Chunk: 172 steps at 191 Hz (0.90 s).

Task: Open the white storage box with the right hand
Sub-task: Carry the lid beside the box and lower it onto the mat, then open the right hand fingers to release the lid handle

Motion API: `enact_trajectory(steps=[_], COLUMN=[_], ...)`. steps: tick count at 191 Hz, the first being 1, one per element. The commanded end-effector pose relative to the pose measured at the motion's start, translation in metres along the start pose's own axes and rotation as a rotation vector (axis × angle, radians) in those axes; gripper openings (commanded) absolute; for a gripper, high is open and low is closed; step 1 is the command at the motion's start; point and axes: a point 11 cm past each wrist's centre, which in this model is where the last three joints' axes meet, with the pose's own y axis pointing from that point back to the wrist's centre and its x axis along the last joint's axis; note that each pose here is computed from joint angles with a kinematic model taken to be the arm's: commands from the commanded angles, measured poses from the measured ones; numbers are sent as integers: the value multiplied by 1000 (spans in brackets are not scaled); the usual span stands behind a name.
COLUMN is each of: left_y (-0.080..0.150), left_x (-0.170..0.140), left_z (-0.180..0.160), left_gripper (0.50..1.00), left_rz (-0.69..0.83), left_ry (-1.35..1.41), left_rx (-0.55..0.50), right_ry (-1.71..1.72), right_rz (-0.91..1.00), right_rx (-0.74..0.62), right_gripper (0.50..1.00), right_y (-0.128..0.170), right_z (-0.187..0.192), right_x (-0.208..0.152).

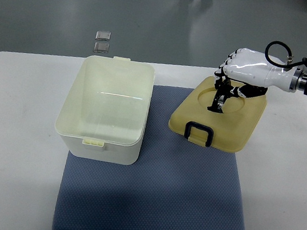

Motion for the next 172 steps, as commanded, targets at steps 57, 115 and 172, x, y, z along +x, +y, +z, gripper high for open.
enact_trajectory(steps=[57, 115, 172], left_y=[0, 0, 0], left_x=[0, -2, -2], left_z=[1, 0, 0], left_gripper=[1000, 1000, 1000], left_rz=[0, -4, -5], left_ry=[-1, -1, 0], left_rx=[-1, 0, 0], right_ry=[18, 5, -12], right_rz=[35, 41, 48], right_rx=[92, 132, 114], right_gripper=[500, 500, 803], right_y=[-16, -25, -19], right_z=[-30, -48, -51], right_x=[-10, -30, -54])
